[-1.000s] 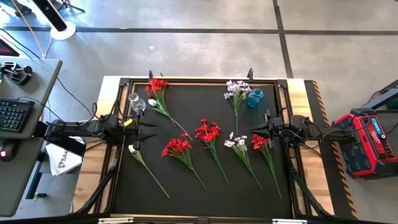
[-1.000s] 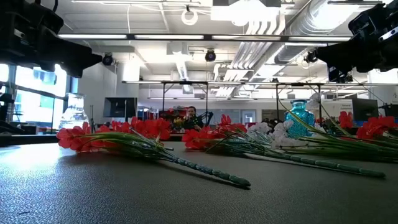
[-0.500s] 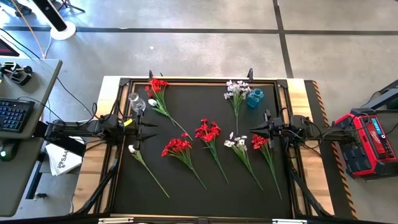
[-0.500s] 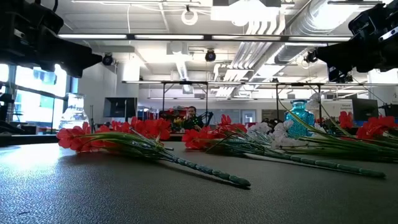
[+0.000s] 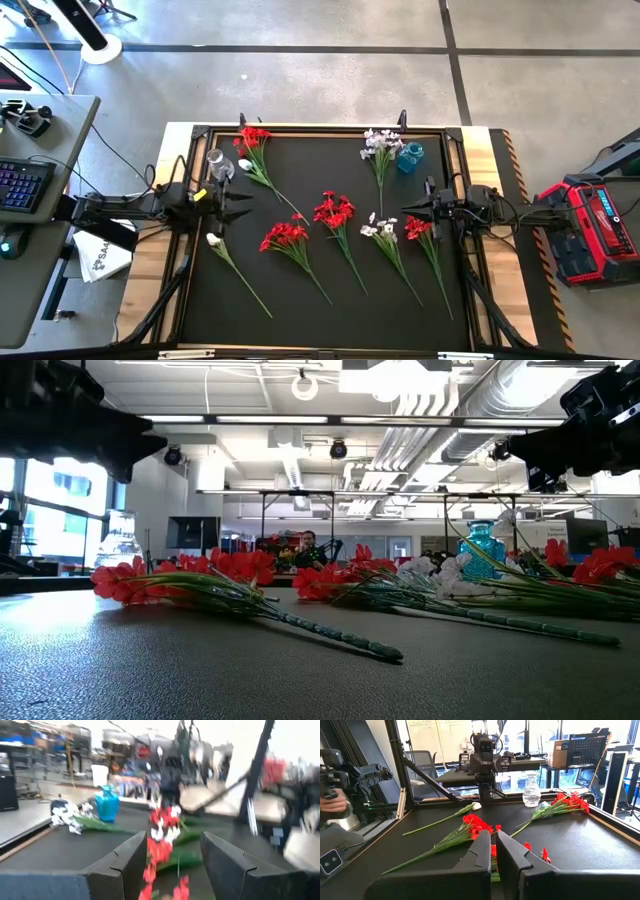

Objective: Sort flowers into vase by color
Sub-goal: Put the top left red flowers into the transparent vase

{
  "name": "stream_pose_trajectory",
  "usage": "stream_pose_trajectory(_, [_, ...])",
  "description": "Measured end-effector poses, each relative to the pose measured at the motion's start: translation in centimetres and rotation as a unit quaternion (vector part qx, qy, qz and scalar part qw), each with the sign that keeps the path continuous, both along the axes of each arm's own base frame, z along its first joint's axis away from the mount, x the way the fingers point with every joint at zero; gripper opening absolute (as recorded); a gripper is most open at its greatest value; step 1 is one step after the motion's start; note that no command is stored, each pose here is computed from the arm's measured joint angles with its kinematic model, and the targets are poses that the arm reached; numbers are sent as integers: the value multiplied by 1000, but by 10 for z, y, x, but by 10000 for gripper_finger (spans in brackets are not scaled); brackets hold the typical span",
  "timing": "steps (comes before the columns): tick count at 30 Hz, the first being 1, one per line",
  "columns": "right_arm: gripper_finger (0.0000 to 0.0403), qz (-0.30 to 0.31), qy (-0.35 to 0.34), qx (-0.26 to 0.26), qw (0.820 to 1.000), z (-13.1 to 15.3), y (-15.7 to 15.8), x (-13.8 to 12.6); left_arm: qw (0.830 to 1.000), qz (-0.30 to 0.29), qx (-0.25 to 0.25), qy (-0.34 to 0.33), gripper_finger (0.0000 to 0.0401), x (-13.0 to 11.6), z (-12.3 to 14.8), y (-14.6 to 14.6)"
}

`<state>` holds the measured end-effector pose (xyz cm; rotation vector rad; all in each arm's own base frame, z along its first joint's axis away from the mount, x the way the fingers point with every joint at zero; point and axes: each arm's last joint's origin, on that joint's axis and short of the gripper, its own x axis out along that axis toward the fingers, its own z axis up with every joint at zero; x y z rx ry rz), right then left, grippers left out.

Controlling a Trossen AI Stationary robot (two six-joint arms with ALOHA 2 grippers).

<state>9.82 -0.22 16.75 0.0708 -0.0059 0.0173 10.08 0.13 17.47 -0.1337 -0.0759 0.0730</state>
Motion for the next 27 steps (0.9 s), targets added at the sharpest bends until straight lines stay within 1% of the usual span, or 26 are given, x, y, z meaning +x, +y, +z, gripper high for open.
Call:
stream_pose_trajectory(4, [0,0,0,0,1000,0,0,0,996,4,-84,-36,172,-1,6,1])
stream_pose_trajectory(6, [0,0,0,0,1000,0,0,0,993,2,-110,-49,172,-1,8,1])
stream_pose_trajectory(10, [0,0,0,0,1000,0,0,0,988,39,-120,-86,172,-2,14,3])
stream_pose_trajectory(14, [0,0,1,0,1000,0,0,0,986,46,-126,-95,172,-3,15,4])
stream_pose_trajectory(19, [0,0,0,0,1000,0,0,0,977,43,-175,-112,172,-3,17,4])
stream_pose_trajectory(22, [0,0,1,0,1000,0,0,0,976,38,-176,-124,172,-3,19,4])
stream_pose_trajectory(25, [0,0,1,0,1000,0,0,0,974,24,-169,-151,172,-3,26,3])
stream_pose_trajectory(27, [0,0,0,0,1000,0,0,0,976,14,-156,-152,172,-1,27,3])
